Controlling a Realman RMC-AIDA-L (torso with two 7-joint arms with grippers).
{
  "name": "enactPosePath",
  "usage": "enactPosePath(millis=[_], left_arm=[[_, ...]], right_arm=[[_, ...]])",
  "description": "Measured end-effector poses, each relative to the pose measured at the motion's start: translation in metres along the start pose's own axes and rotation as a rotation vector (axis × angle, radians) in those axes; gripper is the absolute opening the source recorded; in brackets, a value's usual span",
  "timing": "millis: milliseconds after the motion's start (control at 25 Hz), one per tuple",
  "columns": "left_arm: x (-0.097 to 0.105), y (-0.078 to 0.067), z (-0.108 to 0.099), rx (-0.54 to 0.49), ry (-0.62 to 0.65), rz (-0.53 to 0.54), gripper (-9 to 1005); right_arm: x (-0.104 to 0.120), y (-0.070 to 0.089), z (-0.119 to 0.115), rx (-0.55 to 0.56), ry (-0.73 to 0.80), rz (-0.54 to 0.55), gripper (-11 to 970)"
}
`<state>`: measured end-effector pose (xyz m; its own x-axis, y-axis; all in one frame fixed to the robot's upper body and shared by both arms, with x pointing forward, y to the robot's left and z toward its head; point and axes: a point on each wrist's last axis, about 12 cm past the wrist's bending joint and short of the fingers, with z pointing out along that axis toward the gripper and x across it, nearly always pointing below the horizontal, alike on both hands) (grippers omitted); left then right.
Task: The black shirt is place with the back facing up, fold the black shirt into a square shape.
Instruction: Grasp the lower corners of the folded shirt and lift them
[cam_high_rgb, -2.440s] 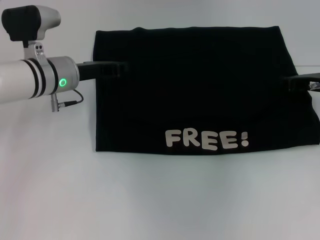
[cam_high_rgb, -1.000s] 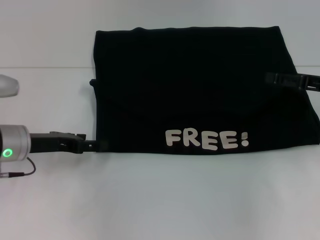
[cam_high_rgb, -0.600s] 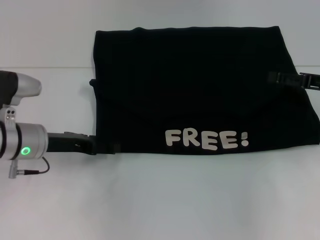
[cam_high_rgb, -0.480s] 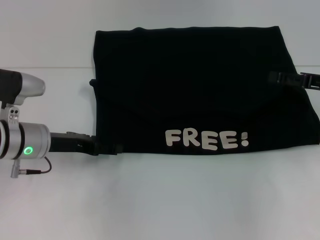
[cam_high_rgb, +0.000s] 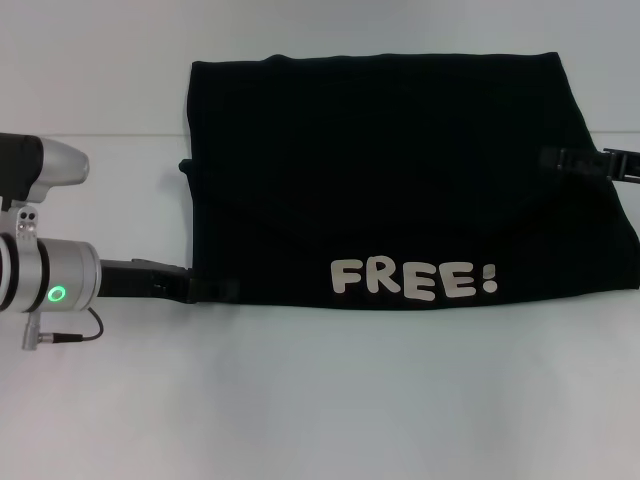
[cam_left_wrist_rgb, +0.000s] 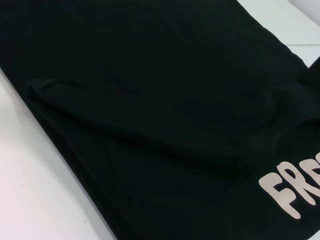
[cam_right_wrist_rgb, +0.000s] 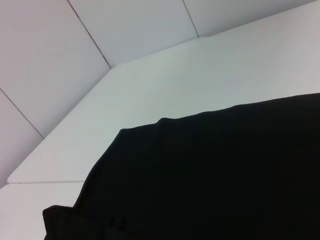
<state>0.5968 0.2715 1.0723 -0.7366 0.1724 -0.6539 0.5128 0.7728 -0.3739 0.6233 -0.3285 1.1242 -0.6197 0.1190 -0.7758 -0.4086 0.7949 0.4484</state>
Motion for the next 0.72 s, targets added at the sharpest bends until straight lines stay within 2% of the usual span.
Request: enactPosePath(millis=[160, 320, 720], left_arm=[[-0.0002, 0.0002, 0.0, -0.001, 0.001, -0.005, 698], [-0.0002, -0.0002, 0.0003, -0.001, 0.003, -0.011, 469], [-0.0012, 0.0009, 0.0007, -0.013, 0.003, -0.009, 156]], right_arm=[[0.0, -0.0004, -0.0006, 0.0, 0.001, -0.001, 855], [0.0005, -0.0008, -0.0018, -0.002, 0.004, 0.0, 855], [0.0047, -0.0076, -0.0101, 0.013, 0.014, 0.017, 855]])
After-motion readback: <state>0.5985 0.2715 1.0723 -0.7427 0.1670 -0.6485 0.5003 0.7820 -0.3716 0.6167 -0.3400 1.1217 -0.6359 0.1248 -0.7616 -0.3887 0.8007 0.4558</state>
